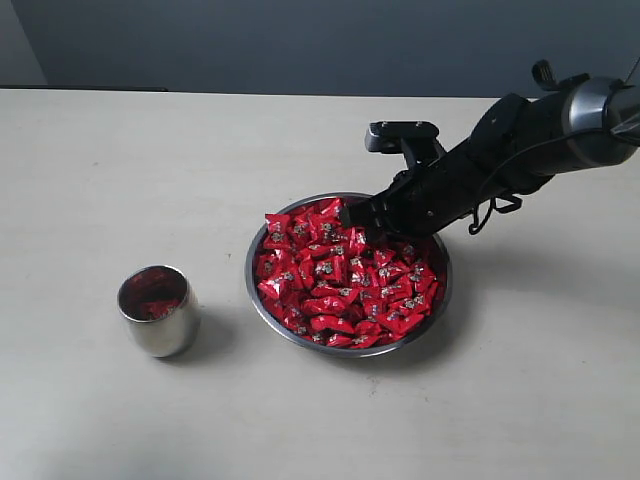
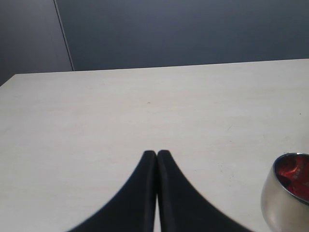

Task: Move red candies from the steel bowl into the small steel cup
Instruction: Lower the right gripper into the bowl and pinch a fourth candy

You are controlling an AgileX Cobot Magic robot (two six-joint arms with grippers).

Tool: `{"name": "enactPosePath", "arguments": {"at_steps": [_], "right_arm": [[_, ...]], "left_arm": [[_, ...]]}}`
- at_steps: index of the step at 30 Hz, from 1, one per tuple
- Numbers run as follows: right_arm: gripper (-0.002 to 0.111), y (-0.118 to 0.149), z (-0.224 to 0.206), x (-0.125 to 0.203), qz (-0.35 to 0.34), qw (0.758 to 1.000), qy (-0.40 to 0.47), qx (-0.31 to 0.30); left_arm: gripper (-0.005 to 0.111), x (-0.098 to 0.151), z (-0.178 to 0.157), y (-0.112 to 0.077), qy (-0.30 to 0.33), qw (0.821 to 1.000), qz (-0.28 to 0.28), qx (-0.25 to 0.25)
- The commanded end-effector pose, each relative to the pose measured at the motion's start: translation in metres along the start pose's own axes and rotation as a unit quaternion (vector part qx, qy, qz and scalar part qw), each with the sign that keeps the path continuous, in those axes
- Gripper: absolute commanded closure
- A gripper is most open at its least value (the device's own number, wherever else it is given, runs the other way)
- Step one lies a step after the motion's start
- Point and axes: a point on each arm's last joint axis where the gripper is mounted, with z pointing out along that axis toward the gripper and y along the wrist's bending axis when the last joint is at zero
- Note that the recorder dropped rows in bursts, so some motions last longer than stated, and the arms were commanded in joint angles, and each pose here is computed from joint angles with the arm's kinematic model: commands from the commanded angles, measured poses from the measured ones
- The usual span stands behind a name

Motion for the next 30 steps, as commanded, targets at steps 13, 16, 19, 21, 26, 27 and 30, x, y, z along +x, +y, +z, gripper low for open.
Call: {"name": "enactPosePath", "arguments": {"at_steps": [13,16,19,21,26,27,30], "right_arm": [[0.109,0.0046,-0.0038,0.0049,-0.010,0.999,0.026,-0.021],[0.101,0.0045,-0.0038,0.0057,-0.016,0.999,0.030,-0.021],[0.083,0.0045,-0.0038,0.0060,-0.018,0.999,0.032,-0.020],[0.074,0.0043,-0.0038,0.0059,-0.018,0.999,0.031,-0.020],[0.072,0.0042,-0.0038,0.0058,-0.017,0.999,0.031,-0.019],[0.072,0.0042,-0.0038,0.0058,-0.017,0.999,0.031,-0.019],[0.072,0.0044,-0.0038,0.0049,-0.010,0.999,0.026,-0.019]], "left_arm": [[0.106,0.0009,0.0000,-0.0001,-0.001,1.000,-0.002,0.000],[0.106,0.0009,0.0000,-0.0001,-0.001,1.000,-0.002,0.000],[0.106,0.0009,0.0000,-0.0001,-0.001,1.000,-0.002,0.000],[0.106,0.0009,0.0000,-0.0001,-0.001,1.000,-0.002,0.000],[0.106,0.0009,0.0000,-0.0001,-0.001,1.000,-0.002,0.000],[0.106,0.0009,0.0000,-0.0001,-0.001,1.000,-0.002,0.000],[0.106,0.0009,0.0000,-0.0001,-0.001,1.000,-0.002,0.000]]}}
